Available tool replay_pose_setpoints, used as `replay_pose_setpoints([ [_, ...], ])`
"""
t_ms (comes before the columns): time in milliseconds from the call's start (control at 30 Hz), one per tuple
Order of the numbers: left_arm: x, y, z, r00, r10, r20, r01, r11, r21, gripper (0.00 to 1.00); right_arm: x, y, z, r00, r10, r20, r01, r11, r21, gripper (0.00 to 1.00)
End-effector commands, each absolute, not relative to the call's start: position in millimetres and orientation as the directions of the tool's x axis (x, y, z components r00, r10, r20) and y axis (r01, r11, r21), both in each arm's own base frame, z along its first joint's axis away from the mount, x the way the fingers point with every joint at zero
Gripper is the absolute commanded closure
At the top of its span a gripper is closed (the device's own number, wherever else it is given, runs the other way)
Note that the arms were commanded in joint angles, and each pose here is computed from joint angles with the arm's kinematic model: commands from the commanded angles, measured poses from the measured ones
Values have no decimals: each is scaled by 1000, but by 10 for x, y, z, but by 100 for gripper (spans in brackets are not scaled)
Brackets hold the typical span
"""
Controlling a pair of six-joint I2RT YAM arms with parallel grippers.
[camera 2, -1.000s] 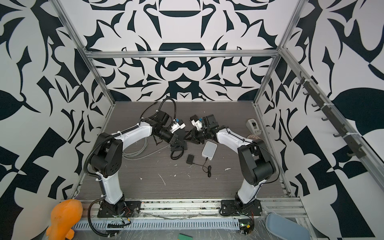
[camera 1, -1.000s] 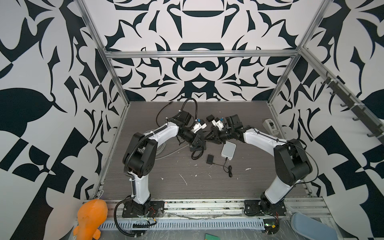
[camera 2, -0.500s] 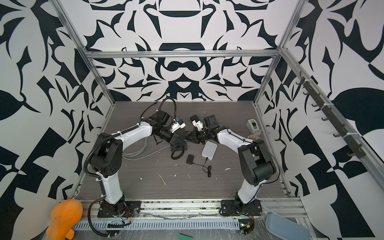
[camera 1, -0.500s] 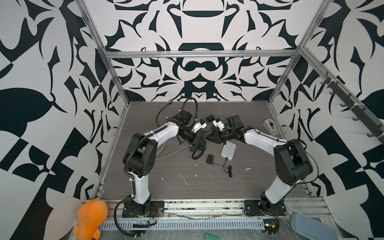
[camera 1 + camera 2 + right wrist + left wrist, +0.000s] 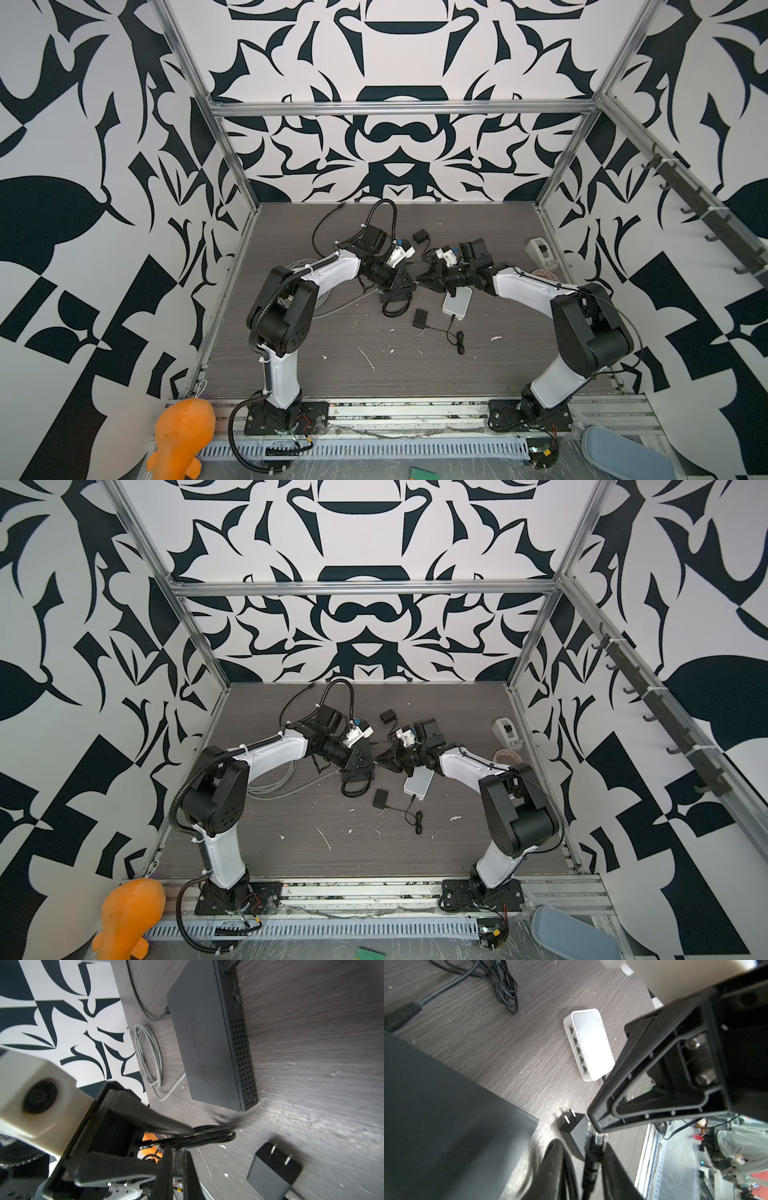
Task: Insert the plug into the switch port
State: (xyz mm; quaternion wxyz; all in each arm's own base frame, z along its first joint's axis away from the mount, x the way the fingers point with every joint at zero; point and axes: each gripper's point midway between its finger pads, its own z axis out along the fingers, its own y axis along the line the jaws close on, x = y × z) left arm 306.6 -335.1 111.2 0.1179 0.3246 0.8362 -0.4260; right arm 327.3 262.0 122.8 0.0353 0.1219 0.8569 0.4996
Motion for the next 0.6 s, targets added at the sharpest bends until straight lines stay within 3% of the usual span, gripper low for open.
replay_pose_setpoints([
  [0, 3053, -3300, 1124, -764, 434, -477, 642, 446, -623, 73, 3319, 2603, 1374, -960, 275, 53, 175, 439, 882, 100],
  [100, 3034, -3301, 1138, -762, 432, -482, 644, 438, -627, 74, 3321, 2579, 1316, -954, 291, 75, 203, 440, 875, 100],
  [367, 3037, -3329, 1168, -756, 431, -492, 651, 419, -633, 96, 3324, 2560, 1263, -946, 308, 99, 234, 440, 867, 100],
  [567, 3067, -3300, 1127, -750, 453, -482, 659, 442, -609, 97, 3319, 2470, 1200, -942, 322, 92, 242, 466, 851, 100],
])
